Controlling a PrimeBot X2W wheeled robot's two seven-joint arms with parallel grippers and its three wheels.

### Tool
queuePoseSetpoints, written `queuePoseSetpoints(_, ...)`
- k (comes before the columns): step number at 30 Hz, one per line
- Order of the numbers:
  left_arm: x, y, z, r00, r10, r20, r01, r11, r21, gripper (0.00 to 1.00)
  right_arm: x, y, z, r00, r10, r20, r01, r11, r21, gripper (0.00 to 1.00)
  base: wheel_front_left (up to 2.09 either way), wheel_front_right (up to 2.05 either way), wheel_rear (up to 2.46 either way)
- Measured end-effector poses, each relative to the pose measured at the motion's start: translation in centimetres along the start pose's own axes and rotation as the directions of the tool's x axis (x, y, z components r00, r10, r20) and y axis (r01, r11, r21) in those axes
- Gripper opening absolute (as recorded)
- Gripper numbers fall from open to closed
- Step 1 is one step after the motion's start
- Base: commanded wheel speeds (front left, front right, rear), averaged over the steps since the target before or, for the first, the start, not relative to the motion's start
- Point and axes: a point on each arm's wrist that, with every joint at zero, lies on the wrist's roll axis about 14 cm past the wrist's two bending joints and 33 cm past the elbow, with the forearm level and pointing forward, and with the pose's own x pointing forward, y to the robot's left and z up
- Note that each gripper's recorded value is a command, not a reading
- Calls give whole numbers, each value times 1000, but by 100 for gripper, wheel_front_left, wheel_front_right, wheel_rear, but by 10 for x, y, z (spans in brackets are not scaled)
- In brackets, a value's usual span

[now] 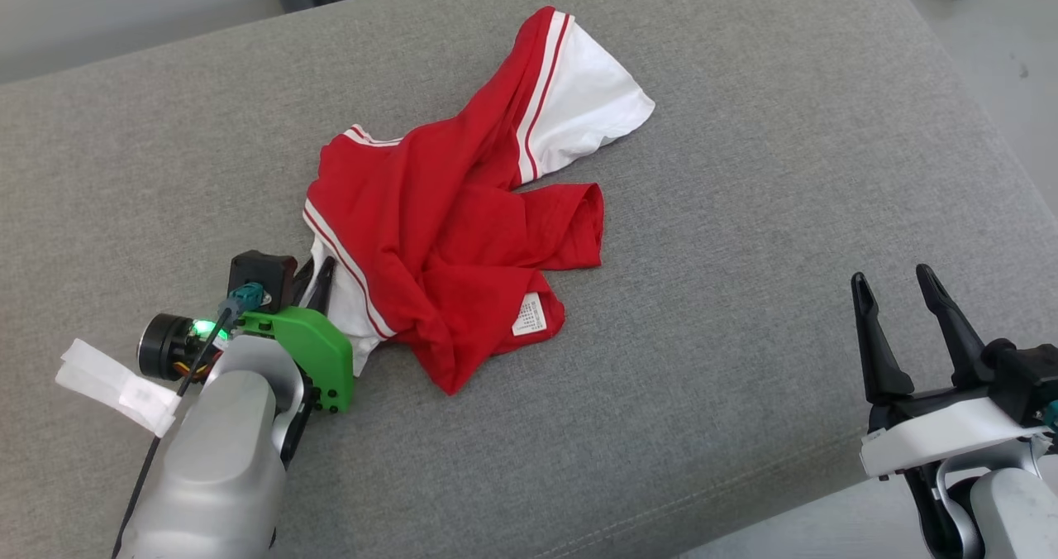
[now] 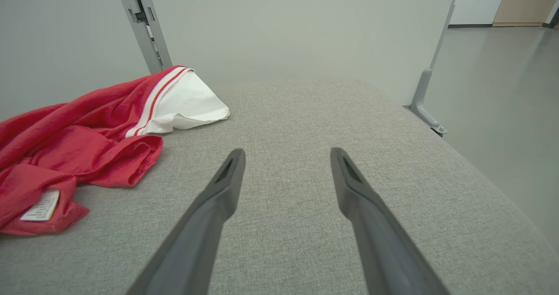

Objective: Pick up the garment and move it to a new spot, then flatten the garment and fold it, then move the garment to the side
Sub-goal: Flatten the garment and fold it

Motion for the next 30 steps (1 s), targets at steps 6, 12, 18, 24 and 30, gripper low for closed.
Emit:
queuePoseSetpoints(6,-13,8,19,995,40,86,-38,999,-22,0,-1,4,3,1000,19,13,-19,1000,-2,100,0,0,0)
queuePoseSetpoints(12,-43,21,30,979,117,169,-111,993,-49,0,-2,22,3,998,68,18,-68,998,9,100,0,0,0)
queuePoseSetpoints(18,-93,49,26,937,257,236,-240,966,-98,0,1,47,7,991,133,32,-133,991,24,100,0,0,0)
queuePoseSetpoints(24,-146,64,-8,894,399,205,-360,910,-203,0,6,67,11,982,185,47,-187,982,35,100,0,0,0)
queuePoseSetpoints(30,-176,67,-36,868,475,143,-428,863,-269,0,9,74,12,977,207,50,-209,977,32,100,0,0,0)
